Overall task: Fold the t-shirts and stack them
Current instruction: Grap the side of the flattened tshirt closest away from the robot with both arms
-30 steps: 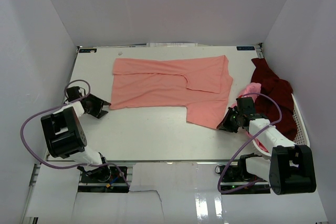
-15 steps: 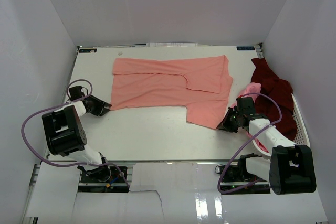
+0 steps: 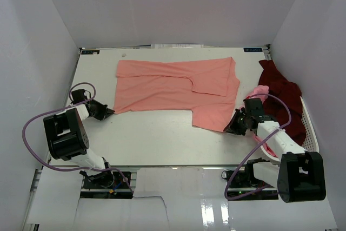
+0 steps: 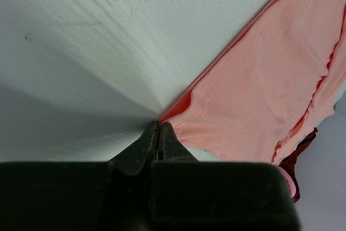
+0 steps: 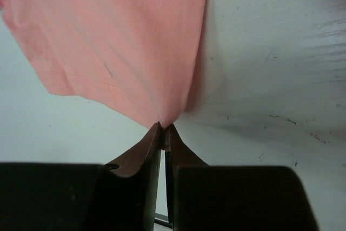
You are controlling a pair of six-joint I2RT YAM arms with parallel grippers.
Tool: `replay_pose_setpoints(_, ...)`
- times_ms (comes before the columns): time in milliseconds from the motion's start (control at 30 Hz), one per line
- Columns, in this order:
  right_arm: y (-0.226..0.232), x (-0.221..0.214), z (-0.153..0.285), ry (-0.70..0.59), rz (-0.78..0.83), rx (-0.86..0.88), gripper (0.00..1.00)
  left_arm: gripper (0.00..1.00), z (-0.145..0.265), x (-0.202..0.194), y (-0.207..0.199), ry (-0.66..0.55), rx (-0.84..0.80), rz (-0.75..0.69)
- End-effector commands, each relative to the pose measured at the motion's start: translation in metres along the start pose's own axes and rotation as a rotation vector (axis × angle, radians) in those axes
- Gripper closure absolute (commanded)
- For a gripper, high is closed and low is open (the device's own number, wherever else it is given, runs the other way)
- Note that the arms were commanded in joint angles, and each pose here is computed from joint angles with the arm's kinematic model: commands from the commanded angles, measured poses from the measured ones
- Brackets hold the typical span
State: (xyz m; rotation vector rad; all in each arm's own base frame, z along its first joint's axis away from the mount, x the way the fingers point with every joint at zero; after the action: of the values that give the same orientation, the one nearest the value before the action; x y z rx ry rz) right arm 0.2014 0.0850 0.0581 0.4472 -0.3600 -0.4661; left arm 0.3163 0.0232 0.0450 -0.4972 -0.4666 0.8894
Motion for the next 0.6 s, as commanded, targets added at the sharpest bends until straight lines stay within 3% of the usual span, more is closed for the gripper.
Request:
replay_pose_setpoints(0, 0.013, 0.006, 0.018, -0.008, 0.056, 0.023, 0.90, 0.93, 0.000, -0.001, -0.002, 0.002, -0.008, -0.015)
replay_pose_setpoints(100, 0.014, 0.007, 0.029, -0.003, 0.082, 0.000, 0.91, 1.00, 0.001, 0.001, -0.004, -0.002, -0.015, -0.025)
replay_pose_setpoints(567, 0.011, 0.001, 0.045, 0.054, 0.123, -0.045, 0.90, 1.00, 0.007, 0.015, -0.012, -0.038, 0.003, -0.068)
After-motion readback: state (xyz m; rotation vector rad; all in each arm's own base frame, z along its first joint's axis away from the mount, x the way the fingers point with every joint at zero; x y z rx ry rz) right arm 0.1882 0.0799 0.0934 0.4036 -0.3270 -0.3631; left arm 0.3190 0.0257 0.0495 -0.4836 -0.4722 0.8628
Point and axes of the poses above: each gripper's point midway between its finger pads, its own z axis back along the fingers, its own y axis along the line the jaws close on, x = y × z, the point moved 3 cm from there along z, back along the fingers, and after that the axes turned 6 degrees about -z, right-handed, at the moved point
